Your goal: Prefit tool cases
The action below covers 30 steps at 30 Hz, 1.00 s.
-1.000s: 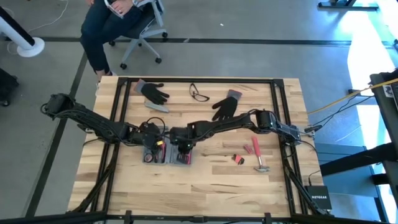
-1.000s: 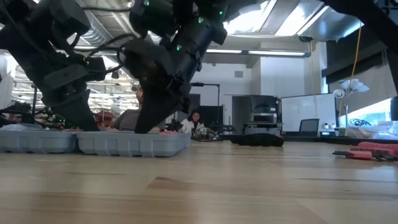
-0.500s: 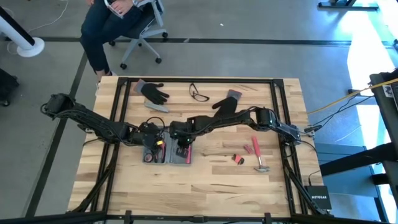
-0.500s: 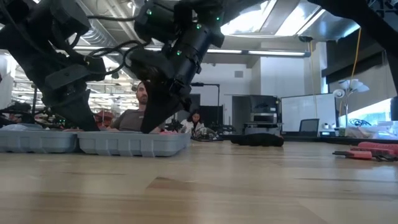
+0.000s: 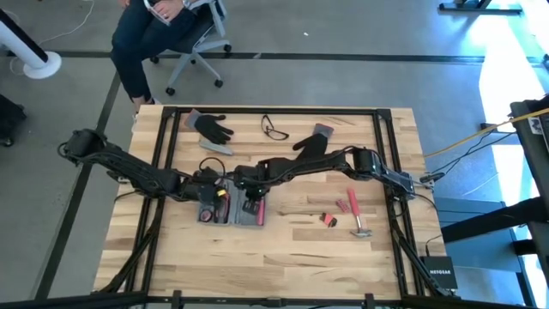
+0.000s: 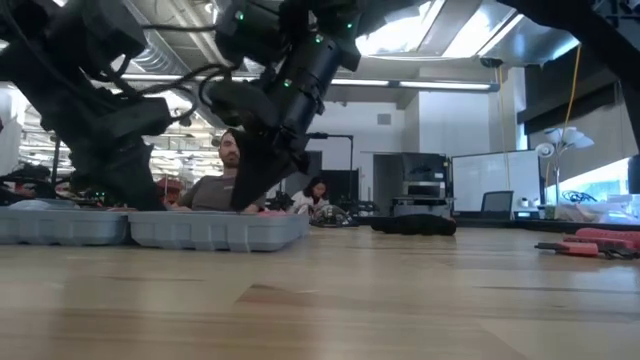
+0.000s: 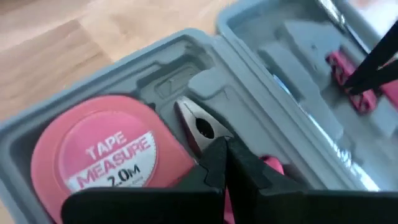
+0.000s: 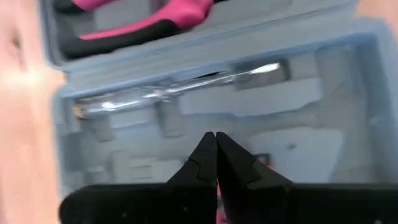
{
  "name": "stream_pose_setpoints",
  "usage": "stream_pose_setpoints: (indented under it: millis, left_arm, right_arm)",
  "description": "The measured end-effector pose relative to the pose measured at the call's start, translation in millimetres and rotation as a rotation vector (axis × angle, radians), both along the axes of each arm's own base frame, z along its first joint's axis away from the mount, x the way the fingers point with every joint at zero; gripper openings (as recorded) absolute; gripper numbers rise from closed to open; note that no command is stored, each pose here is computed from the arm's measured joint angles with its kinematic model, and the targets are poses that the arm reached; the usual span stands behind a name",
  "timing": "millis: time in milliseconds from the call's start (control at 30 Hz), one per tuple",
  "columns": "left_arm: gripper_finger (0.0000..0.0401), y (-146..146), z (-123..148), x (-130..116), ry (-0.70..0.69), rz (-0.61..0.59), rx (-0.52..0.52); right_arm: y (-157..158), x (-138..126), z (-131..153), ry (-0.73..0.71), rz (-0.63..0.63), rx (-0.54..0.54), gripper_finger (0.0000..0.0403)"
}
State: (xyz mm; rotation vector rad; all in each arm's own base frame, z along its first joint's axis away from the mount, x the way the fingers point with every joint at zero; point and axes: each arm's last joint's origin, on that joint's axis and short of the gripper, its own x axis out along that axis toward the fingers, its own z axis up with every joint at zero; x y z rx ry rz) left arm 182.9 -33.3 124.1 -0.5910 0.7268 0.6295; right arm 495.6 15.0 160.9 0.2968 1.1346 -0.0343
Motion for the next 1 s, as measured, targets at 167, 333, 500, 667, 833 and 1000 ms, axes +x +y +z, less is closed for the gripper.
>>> stream_pose_setpoints:
  millis: [167,333,500,667,833,1000]
  left_arm:
    - [0.0,-1.8,-4.8,11.9,-0.054,-0.016,0.007]
    - [0.0,-1.7,-9.2,13.6,-0.048,0.019,-0.012]
    - [0.0,-0.9,-8.7,14.6,-0.072,0.049,-0.007]
    - [0.0,-0.2,-8.8,14.4,-0.072,0.056,0.007]
    - [0.0,-0.2,-8.9,14.3,-0.073,0.06,0.004]
    - [0.0,-0.2,-8.9,14.3,-0.074,0.062,0.003]
  right_arm:
    - [-2.1,-6.2,-1.3,0.057,0.072,-0.002,0.0]
    - [2.6,-10.0,2.2,0.074,0.131,0.01,0.0]
    - [11.5,-10.4,3.0,0.07,0.159,0.009,0.0]
    - [23.2,-7.1,4.6,0.025,0.174,0.008,0.0]
    - [23.3,-5.5,1.9,0.022,0.134,-0.044,0.0]
    - [12.4,-4.5,1.7,0.021,0.108,-0.056,0.0]
